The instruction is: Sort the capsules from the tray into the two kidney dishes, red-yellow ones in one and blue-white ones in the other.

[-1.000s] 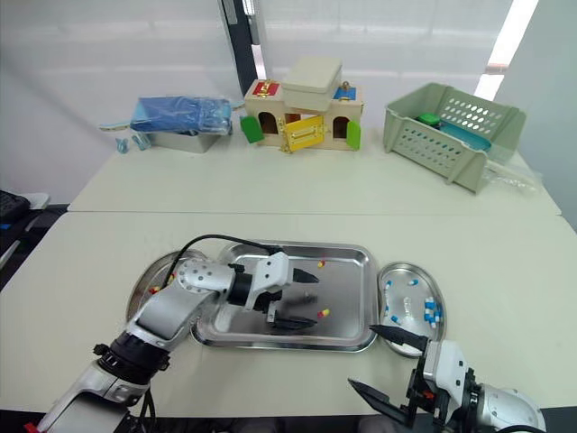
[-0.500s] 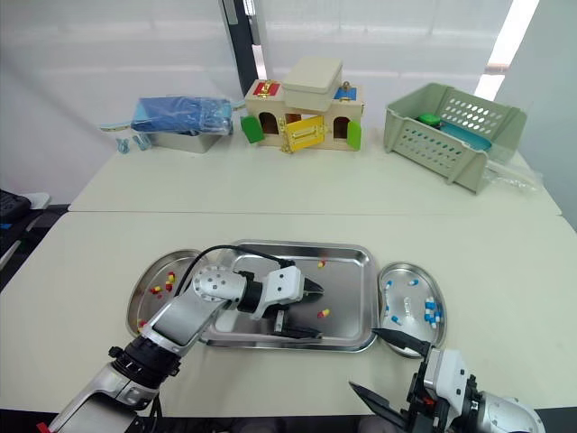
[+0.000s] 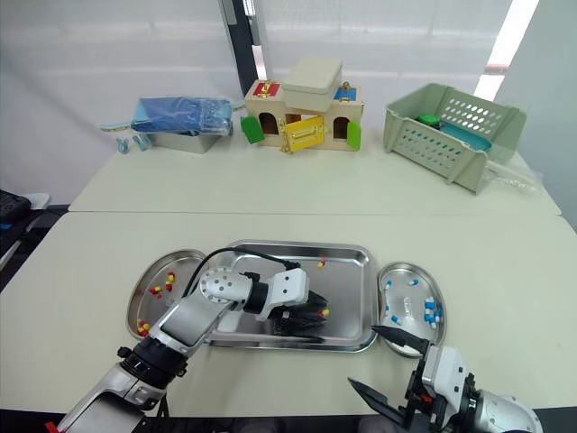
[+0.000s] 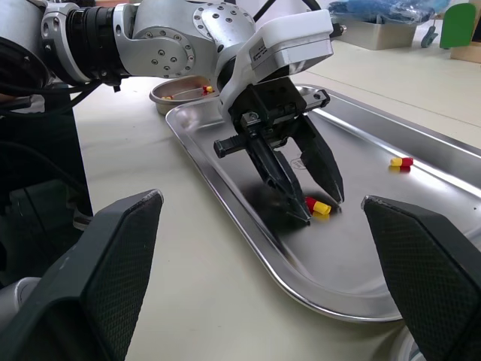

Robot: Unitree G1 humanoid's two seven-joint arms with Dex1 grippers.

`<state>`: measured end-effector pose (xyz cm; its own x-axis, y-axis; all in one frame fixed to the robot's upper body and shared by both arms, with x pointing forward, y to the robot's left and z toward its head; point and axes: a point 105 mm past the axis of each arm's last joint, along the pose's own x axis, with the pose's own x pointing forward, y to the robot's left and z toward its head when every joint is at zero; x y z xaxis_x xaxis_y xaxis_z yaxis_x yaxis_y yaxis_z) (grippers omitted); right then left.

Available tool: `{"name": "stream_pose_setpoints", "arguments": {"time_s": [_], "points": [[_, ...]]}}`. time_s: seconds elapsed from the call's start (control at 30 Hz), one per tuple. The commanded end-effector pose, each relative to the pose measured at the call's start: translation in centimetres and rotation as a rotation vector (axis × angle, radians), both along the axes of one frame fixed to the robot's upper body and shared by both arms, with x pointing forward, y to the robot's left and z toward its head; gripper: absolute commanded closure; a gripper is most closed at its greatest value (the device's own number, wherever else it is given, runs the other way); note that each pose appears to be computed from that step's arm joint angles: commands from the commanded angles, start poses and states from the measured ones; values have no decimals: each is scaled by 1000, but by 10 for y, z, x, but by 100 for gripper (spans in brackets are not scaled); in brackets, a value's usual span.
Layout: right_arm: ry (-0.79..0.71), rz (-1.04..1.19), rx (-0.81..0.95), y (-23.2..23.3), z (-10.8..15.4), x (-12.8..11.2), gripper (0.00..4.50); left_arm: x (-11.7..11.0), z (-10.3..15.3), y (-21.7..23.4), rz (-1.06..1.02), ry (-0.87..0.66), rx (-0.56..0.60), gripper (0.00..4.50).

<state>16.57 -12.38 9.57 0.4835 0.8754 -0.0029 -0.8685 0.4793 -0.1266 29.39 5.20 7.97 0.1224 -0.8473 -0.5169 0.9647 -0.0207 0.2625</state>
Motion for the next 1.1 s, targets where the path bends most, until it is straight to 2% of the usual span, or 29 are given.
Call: {"name": "stream_pose_setpoints", "arguments": {"time_s": [0.03, 0.07, 0.33, 0.57, 0.93, 1.1], "points": [[-48, 11, 11, 4, 10, -2, 0, 1, -4, -1, 0, -5, 24, 413], [-48, 11, 11, 4, 10, -3, 0, 1, -4, -1, 0, -5, 24, 448], [-46, 11, 6, 1, 7, -5, 0, -3, -3, 2, -4, 9, 17, 448], [-46, 31, 2, 1, 6, -6, 0, -3, 16, 4, 29, 17, -53, 448], [-33, 188, -60, -9, 4, -2, 0, 9, 57, 70, 406, 5, -169, 448], [-26, 244, -62, -11, 0, 1, 0, 0, 73, 130, 668, -46, -172, 448]]}}
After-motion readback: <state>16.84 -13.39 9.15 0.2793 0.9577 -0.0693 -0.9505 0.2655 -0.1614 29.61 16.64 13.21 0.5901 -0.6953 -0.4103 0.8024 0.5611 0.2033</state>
